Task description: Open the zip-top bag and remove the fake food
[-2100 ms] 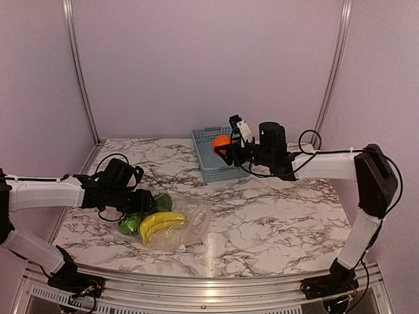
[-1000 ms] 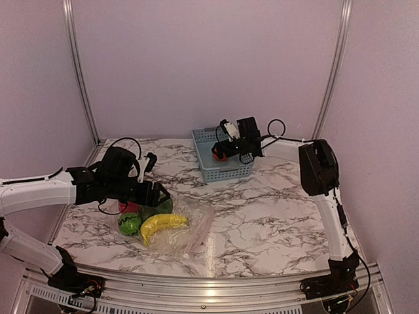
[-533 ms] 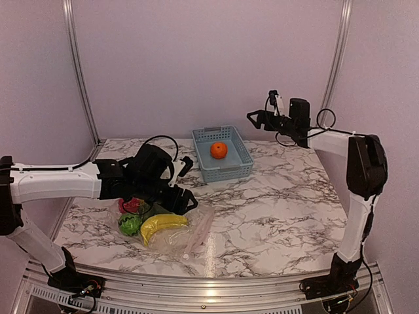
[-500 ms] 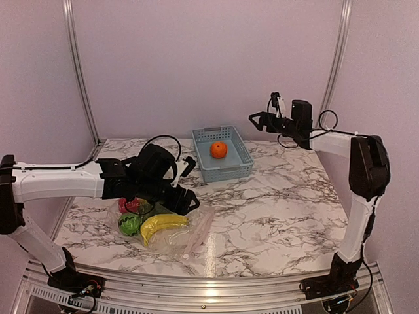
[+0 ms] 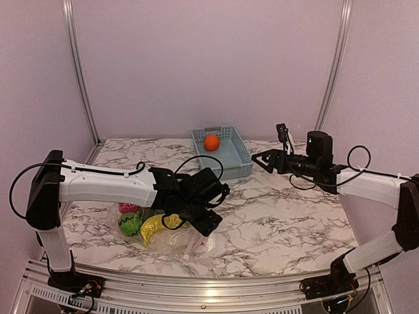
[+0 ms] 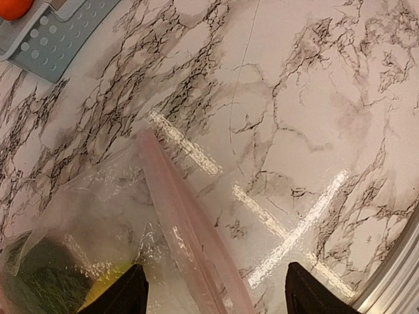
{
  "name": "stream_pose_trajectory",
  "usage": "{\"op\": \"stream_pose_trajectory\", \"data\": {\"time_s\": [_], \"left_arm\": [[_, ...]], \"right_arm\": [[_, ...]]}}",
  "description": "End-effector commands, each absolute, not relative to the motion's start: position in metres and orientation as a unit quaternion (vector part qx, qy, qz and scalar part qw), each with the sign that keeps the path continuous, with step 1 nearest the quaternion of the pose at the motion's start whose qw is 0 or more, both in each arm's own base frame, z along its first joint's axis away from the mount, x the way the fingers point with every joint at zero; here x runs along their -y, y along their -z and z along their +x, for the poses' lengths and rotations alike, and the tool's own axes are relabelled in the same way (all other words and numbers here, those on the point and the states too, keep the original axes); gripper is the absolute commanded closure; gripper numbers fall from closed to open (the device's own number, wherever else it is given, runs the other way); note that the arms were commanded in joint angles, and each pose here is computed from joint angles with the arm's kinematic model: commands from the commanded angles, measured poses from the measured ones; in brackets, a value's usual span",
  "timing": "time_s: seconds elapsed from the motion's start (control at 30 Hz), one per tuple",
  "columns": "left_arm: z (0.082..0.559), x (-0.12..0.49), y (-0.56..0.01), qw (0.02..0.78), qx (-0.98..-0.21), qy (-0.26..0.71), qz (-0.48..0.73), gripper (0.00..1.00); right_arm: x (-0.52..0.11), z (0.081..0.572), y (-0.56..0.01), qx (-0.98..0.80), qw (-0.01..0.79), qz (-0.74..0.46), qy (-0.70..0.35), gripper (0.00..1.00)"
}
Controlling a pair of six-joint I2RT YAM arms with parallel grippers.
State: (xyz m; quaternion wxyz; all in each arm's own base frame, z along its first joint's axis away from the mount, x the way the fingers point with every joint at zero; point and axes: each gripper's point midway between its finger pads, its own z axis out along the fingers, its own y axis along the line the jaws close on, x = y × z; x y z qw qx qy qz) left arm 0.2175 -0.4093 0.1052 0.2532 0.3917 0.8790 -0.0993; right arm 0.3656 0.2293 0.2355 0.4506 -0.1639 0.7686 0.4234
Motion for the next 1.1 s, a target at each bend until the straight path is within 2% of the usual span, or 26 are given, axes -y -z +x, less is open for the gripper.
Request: {"op": "stream_pose_trajectory", "data": {"time_s": [0.0,0.13,0.23,0.3,0.47,0.7,0.87,1.07], "left_arm": [[0.222,0.389,-0.082,0.233,-0.885,0.002,0.404,0.27],[0.230,0.380,-0.072,0.231,-0.890,-0.043,0.391,0.35],[0.235,0.375,-0.068,0.233,-0.889,-0.068,0.387,0.49],[0.237,0.373,-0.067,0.234,-0.891,-0.072,0.383,0.61],[0.242,0.376,-0.076,0.242,-0.903,-0.040,0.354,0.99],[0.258,0.378,-0.108,0.274,-0.919,0.064,0.277,1.00],[0.271,0.378,-0.123,0.287,-0.918,0.168,0.216,1.00],[0.279,0.380,-0.127,0.291,-0.915,0.200,0.195,1.00]], "right_arm": [[-0.241,0.320,-0.217,-0.773,0.430,-0.168,-0.436,0.17],[-0.239,0.288,-0.187,-0.779,0.408,-0.157,-0.450,0.18],[-0.241,0.270,-0.169,-0.782,0.395,-0.157,-0.455,0.20],[-0.246,0.260,-0.161,-0.781,0.392,-0.169,-0.456,0.21],[-0.259,0.239,-0.153,-0.761,0.414,-0.204,-0.456,0.23],[-0.296,0.236,-0.156,-0.740,0.409,-0.211,-0.491,0.29],[-0.330,0.239,-0.155,-0.725,0.385,-0.210,-0.531,0.44],[-0.380,0.250,-0.165,-0.689,0.360,-0.191,-0.599,0.55]]}}
